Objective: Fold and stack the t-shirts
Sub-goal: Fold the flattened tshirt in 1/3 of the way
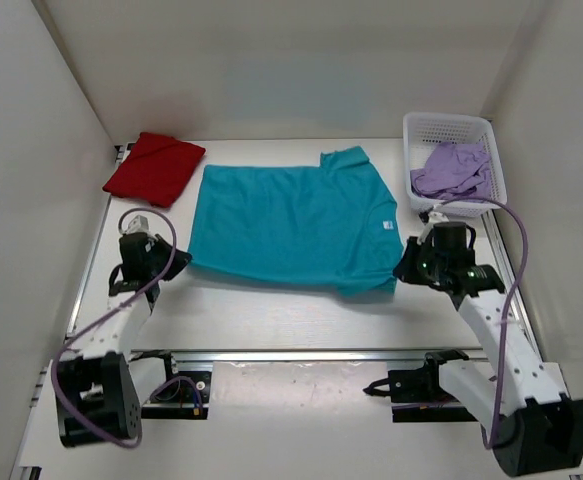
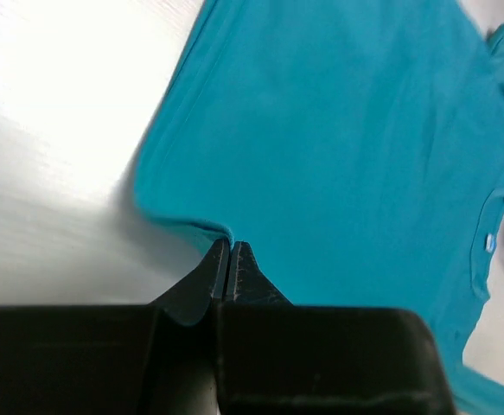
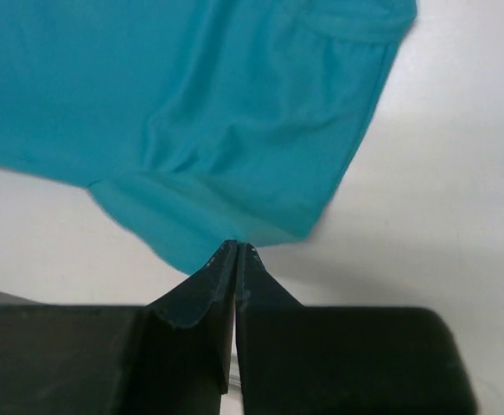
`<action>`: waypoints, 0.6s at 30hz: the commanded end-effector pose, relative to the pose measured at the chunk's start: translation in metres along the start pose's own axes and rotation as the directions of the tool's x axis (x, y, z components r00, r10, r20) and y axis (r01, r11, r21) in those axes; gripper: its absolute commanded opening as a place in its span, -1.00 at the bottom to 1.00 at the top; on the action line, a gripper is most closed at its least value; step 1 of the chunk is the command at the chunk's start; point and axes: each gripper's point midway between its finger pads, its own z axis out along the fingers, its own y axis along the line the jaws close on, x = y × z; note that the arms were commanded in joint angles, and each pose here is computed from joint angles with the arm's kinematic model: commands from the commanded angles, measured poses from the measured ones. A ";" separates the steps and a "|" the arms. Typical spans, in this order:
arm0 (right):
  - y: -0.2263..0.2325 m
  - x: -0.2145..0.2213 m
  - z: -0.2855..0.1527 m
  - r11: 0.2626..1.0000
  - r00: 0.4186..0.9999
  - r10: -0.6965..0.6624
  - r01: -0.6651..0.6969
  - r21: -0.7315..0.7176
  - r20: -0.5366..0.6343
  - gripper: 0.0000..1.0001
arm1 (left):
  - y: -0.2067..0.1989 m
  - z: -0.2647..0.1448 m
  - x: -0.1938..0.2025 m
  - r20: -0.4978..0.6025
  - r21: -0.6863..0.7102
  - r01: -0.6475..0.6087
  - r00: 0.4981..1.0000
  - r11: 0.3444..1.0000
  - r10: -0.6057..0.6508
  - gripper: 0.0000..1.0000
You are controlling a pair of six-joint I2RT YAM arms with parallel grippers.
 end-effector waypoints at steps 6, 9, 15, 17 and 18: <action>0.015 0.021 -0.039 0.999 0.998 0.037 -0.037 0.006 -0.044 -1.00 | 0.005 -0.027 0.021 0.008 0.073 -0.033 0.999 0.997 0.032 -1.00; 0.006 0.021 -0.037 0.997 0.997 0.075 -0.075 -0.009 -0.033 -0.99 | 0.002 -0.025 0.021 0.012 0.072 -0.033 0.999 0.997 0.032 -1.00; -0.007 -0.006 -0.002 0.997 0.997 0.076 -0.076 -0.007 0.003 -1.00 | -0.007 -0.007 0.008 0.020 0.074 0.008 1.000 0.997 -0.010 -1.00; -0.010 -0.019 0.011 0.998 0.998 0.061 -0.061 0.008 0.008 -1.00 | -0.002 0.001 0.004 0.024 0.056 0.036 0.999 0.998 -0.038 -1.00; -0.012 -0.021 0.022 0.998 0.998 0.059 -0.059 0.017 -0.009 -1.00 | 0.001 0.006 0.003 0.024 0.044 0.049 0.998 0.998 -0.051 -1.00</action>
